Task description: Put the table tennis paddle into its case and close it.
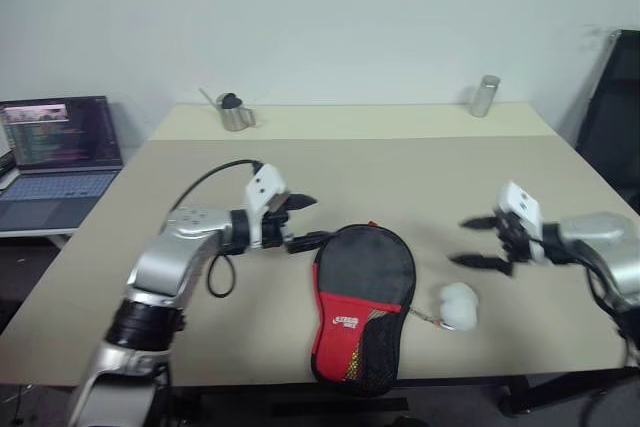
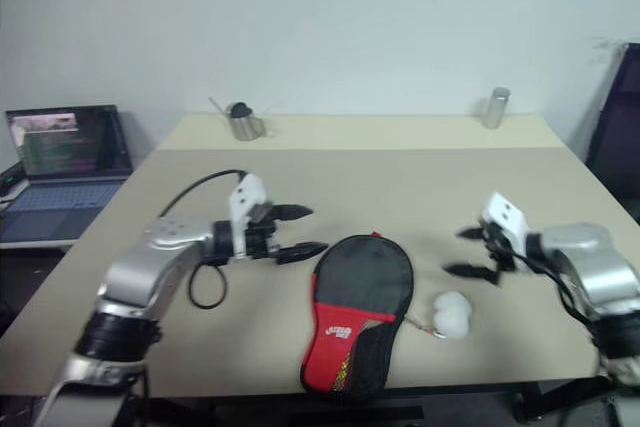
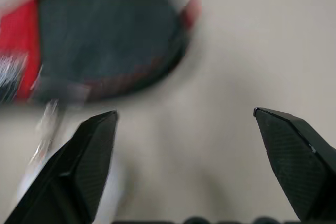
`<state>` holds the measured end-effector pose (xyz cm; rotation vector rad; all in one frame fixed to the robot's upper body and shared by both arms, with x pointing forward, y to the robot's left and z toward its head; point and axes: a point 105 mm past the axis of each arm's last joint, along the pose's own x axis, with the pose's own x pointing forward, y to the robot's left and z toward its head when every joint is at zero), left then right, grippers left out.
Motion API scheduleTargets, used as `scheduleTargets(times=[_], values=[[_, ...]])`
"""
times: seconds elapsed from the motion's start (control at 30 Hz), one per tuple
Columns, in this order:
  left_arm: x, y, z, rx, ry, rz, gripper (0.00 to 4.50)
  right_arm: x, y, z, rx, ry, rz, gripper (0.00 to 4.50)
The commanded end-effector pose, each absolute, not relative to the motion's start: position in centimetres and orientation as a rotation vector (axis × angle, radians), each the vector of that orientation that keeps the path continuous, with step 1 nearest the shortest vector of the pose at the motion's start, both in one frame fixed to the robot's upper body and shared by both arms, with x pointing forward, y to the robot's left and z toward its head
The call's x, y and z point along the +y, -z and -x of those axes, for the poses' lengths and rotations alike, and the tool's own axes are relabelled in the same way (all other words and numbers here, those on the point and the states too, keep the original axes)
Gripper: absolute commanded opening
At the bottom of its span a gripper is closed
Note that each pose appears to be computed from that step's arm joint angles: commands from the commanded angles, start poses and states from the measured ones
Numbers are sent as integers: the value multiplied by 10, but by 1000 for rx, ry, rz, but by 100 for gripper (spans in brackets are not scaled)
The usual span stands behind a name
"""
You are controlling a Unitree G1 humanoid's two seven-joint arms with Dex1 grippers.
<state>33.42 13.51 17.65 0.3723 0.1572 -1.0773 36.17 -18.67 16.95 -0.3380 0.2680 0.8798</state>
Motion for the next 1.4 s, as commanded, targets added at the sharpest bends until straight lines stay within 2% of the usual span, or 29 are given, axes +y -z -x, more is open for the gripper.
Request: scheduleTargets(times=[0.03,0.23,0.53,0.67,0.87,1.0,1.4], values=[[146,-173,-329,180,1063,-415,450,-183,-170,-392,255,-657,194,447],[145,-171,-318,185,1073,-390,450,-149,-146,-391,351,-669,76,447],[143,-169,-311,191,1061,-378,450,-131,-110,-376,526,-712,11,447],[144,-169,-311,193,1053,-376,450,-123,-103,-371,556,-729,-8,326],[151,-168,-319,196,993,-405,450,-115,-96,-370,578,-729,-32,115],[156,-166,-327,196,951,-408,450,-111,-98,-374,560,-726,-35,3],[147,-168,-331,171,973,-402,450,-108,-124,-421,375,-695,154,3]])
